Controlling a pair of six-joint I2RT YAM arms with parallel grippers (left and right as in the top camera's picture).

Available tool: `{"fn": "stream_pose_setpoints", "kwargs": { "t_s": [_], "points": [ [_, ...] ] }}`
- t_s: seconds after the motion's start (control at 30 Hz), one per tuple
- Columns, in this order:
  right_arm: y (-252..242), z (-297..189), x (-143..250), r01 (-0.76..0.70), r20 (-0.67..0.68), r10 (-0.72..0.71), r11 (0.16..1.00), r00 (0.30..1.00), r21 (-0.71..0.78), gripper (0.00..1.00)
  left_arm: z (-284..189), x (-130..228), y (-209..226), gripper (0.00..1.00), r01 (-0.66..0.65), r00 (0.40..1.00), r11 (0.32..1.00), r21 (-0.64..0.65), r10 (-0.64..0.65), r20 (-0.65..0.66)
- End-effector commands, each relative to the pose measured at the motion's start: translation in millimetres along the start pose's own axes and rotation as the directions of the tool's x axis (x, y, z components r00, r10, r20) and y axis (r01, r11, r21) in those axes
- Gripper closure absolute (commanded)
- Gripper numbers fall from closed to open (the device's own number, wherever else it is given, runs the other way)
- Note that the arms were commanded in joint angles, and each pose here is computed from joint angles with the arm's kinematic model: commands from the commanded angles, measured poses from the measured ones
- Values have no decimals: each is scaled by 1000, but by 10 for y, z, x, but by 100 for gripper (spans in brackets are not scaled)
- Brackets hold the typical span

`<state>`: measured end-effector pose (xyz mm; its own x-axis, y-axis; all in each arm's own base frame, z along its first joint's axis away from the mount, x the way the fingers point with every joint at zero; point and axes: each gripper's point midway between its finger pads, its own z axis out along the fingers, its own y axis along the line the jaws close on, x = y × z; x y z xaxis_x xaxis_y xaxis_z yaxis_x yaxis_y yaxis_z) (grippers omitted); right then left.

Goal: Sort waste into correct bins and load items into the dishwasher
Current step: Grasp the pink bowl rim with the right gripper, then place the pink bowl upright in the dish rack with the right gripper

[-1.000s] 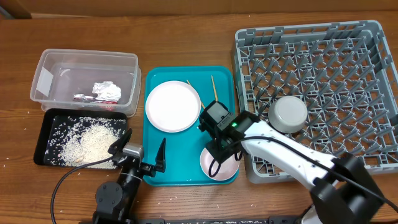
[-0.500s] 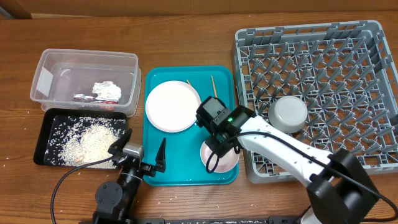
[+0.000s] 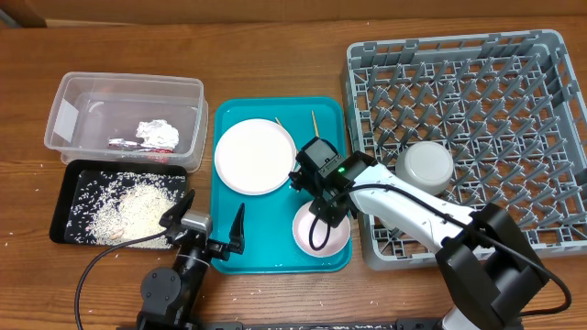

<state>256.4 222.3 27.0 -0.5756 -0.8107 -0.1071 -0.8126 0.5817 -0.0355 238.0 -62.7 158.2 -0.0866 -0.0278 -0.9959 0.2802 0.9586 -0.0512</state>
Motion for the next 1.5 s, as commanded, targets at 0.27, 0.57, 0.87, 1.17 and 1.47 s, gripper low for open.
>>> {"fn": "stream_pose_setpoints", "kwargs": {
  "t_s": [0.27, 0.57, 0.87, 1.17, 1.47],
  "points": [
    [-209, -1323, -601, -308, 340, 294, 951, 894, -14, 96, -2, 3, 36, 0, -22, 1000, 1000, -17, 22, 7],
    [-1682, -2658, 622, -925, 764, 523, 186, 378, 331, 96, -2, 3, 36, 0, -22, 1000, 1000, -17, 22, 7],
    [-2500, -2757, 2047, -829, 790, 586, -340, 183, 444, 96, -2, 3, 37, 0, -22, 1000, 1000, -17, 22, 7],
    [-2794, -2200, 2912, -651, 647, 759, -454, 74, 608, 96, -2, 3, 37, 0, -22, 1000, 1000, -17, 22, 7],
    [-2819, -1615, 2845, -571, 454, 878, -298, 150, 765, 96, -1, 5, 37, 0, -21, 1000, 1000, -17, 22, 6]
  ]
}}
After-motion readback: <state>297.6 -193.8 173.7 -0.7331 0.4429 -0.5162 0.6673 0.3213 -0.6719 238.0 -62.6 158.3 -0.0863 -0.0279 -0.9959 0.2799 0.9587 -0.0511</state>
